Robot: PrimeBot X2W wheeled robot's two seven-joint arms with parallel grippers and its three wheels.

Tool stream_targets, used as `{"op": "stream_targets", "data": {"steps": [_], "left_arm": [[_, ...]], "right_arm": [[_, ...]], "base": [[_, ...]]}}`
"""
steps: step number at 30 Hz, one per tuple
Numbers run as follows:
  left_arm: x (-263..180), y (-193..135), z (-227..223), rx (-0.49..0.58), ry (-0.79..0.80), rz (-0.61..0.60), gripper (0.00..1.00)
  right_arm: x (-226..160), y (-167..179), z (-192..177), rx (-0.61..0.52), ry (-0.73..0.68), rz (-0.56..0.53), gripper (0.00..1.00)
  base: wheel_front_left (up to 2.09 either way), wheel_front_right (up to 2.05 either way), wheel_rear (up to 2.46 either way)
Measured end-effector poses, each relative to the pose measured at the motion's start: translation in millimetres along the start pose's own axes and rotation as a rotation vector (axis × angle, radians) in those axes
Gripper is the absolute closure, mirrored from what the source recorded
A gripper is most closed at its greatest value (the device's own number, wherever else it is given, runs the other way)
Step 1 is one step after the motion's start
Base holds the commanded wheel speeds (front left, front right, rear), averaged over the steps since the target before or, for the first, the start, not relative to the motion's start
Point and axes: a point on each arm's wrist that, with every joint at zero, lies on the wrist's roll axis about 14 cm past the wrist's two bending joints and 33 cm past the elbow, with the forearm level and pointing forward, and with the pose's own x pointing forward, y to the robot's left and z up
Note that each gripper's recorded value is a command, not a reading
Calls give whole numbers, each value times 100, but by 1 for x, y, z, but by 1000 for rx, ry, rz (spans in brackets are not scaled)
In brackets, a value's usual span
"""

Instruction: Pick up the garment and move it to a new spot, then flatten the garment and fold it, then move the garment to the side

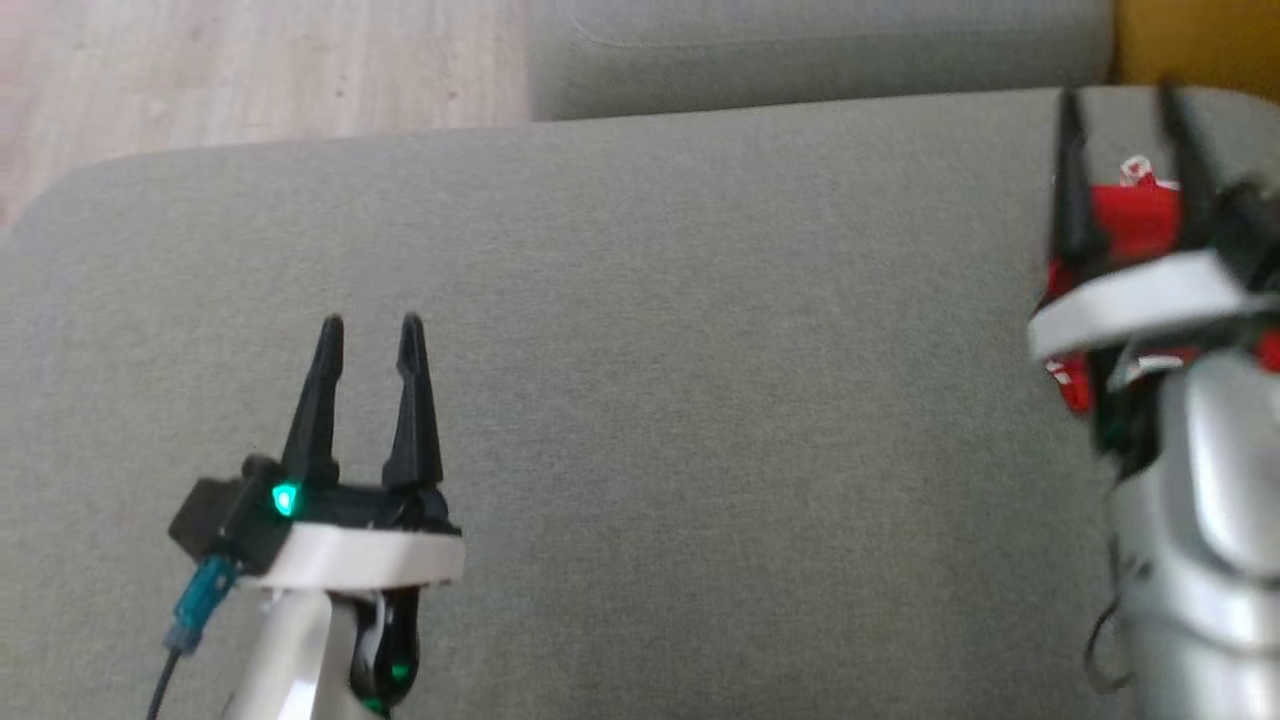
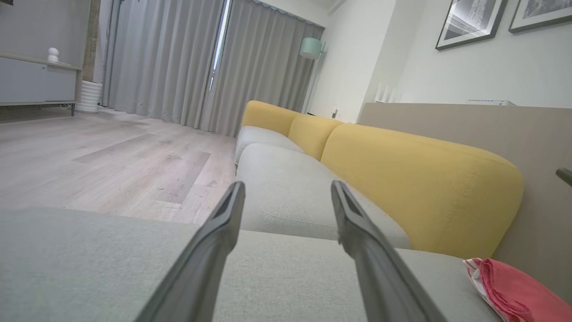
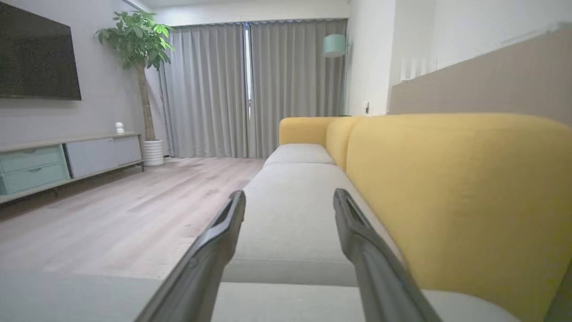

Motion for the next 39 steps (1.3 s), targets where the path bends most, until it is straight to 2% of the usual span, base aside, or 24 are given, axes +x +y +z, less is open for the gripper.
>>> {"op": "stream_targets", "data": {"steps": [3, 7, 14, 35, 36, 39], "left_arm": [[-13, 7, -4, -1, 17, 28, 0], [-29, 20, -12, -11, 47, 78, 0], [-49, 32, -24, -36, 85, 132, 0], [-48, 28, -22, -67, 72, 128, 0], [-49, 29, -24, -70, 80, 130, 100], [-61, 32, -44, -77, 146, 151, 100]], "right_arm": [[-16, 19, -15, 90, 19, 15, 0], [-43, 24, -38, 138, 45, 4, 0], [-100, 38, -97, 253, 208, -14, 0], [-100, 45, -84, 251, 168, 13, 0], [-101, 46, -86, 252, 178, 13, 100], [-117, 47, -109, 257, 256, 4, 100]], "base": [[0, 0, 0], [0, 0, 0], [0, 0, 0], [0, 0, 0], [0, 0, 0], [0, 0, 0]]}}
